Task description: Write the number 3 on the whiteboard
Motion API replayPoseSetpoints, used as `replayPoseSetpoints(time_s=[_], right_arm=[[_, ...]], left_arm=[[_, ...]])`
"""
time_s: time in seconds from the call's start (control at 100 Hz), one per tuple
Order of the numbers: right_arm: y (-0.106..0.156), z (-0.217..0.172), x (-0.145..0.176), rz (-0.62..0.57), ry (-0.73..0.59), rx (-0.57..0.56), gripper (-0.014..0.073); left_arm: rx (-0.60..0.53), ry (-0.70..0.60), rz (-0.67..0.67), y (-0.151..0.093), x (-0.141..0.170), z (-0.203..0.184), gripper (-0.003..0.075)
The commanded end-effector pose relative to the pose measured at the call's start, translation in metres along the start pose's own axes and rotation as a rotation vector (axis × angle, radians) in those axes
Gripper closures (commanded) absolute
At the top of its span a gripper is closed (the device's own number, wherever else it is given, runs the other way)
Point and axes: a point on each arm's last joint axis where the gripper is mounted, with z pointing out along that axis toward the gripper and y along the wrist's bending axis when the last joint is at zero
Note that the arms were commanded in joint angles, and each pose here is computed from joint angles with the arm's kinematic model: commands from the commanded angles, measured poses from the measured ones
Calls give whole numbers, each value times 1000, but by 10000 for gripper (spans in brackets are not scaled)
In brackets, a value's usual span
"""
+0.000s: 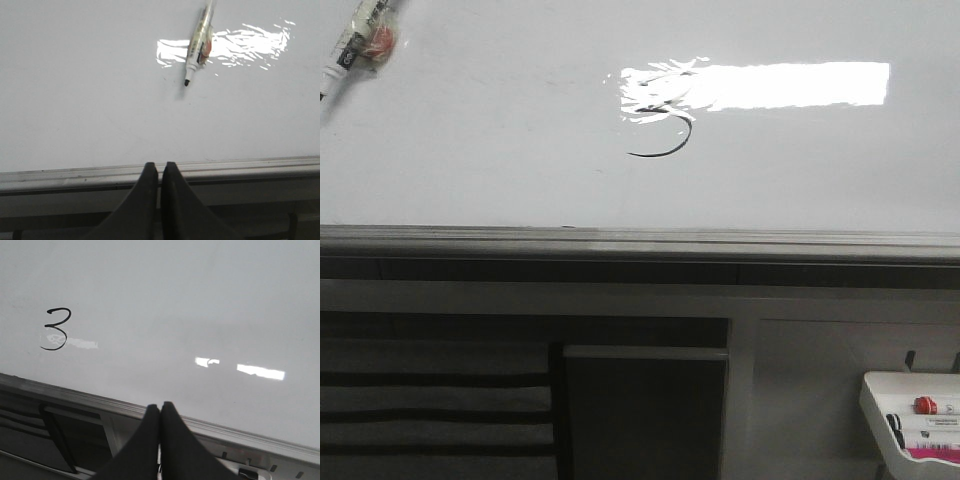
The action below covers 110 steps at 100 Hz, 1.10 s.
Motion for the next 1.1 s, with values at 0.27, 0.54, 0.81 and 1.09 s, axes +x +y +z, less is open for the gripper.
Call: replayPoseSetpoints(time_s=[0.27, 0.54, 0.81, 1.09], right_arm=[[0, -2, -12, -20, -80, -2, 674], [0, -2, -12, -20, -80, -2, 674], [0, -2, -12, -20, -80, -2, 674], [0, -2, -12, -21, -81, -1, 674]], left_arm=[[-33, -115, 14, 3, -8, -3, 739], [-32, -115, 0, 3, -8, -3, 739], [-32, -115, 0, 3, -8, -3, 739], [-32, -115, 0, 3, -8, -3, 739]])
